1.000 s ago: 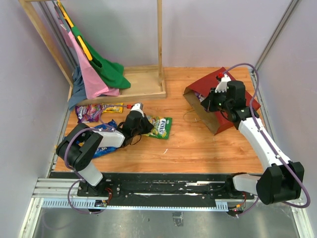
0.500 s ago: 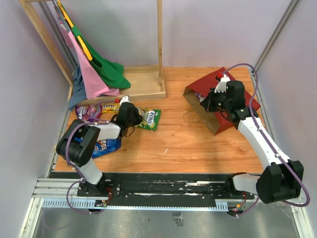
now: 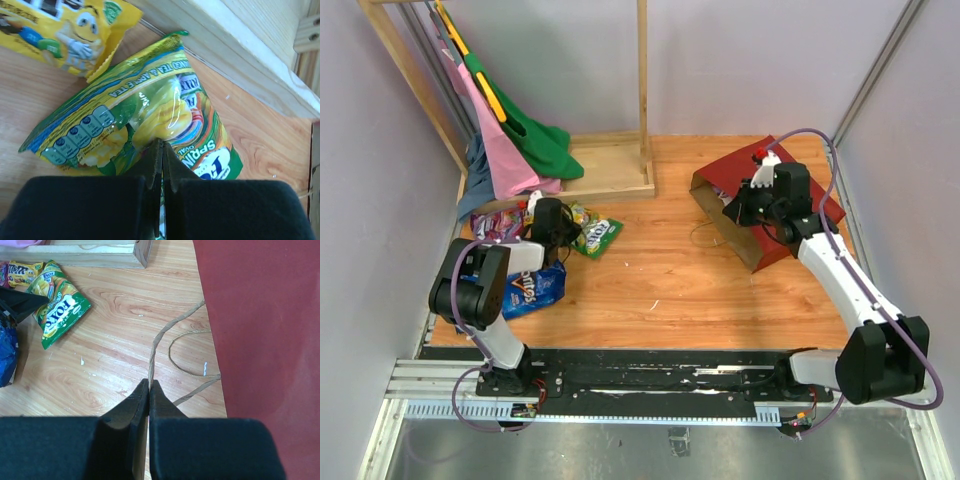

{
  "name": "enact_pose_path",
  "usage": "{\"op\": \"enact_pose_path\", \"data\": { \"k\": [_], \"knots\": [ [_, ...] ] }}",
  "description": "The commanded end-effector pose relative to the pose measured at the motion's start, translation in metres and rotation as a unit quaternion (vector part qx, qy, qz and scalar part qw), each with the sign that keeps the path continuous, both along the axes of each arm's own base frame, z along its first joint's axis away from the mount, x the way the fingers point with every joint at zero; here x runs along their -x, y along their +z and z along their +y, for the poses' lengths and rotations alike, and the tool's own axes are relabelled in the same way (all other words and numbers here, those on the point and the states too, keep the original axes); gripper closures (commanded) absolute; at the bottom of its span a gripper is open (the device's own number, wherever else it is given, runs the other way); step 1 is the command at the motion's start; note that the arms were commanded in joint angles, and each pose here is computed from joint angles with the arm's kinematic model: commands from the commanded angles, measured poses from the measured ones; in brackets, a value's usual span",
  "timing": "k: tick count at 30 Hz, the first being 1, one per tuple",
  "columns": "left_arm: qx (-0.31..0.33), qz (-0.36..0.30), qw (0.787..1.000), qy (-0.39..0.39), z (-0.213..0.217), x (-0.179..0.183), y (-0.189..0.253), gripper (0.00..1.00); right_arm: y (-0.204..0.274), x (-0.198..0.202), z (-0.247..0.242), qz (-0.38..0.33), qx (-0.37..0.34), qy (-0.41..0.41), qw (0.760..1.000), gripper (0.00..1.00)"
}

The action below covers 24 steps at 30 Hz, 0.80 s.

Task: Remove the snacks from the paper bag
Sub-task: Place the snack at the center of the board.

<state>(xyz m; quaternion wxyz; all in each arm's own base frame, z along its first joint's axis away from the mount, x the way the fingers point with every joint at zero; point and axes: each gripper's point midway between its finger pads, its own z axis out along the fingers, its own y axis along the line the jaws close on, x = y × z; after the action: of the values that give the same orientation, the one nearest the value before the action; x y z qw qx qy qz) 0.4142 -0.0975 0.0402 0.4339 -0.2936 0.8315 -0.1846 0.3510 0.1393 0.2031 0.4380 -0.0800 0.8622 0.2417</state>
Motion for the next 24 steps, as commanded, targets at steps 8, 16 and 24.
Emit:
{"op": "enact_pose_path", "data": {
  "k": [8, 16, 24],
  "knots": [
    [-0.03, 0.052, 0.988, 0.142, 0.067, 0.009, -0.018, 0.99, 0.009, 0.0, 0.021, -0.014, -0.005, 0.033, 0.999, 0.99],
    [0.022, 0.045, 0.981, 0.188, 0.087, 0.008, -0.02, 0.99, 0.008, 0.001, 0.021, -0.014, -0.002, 0.034, 0.999, 0.99],
    [0.068, 0.016, 0.988, 0.136, 0.064, -0.008, -0.01, 0.99, 0.008, 0.003, 0.02, -0.015, -0.002, 0.034, 0.999, 0.99]
  ]
}}
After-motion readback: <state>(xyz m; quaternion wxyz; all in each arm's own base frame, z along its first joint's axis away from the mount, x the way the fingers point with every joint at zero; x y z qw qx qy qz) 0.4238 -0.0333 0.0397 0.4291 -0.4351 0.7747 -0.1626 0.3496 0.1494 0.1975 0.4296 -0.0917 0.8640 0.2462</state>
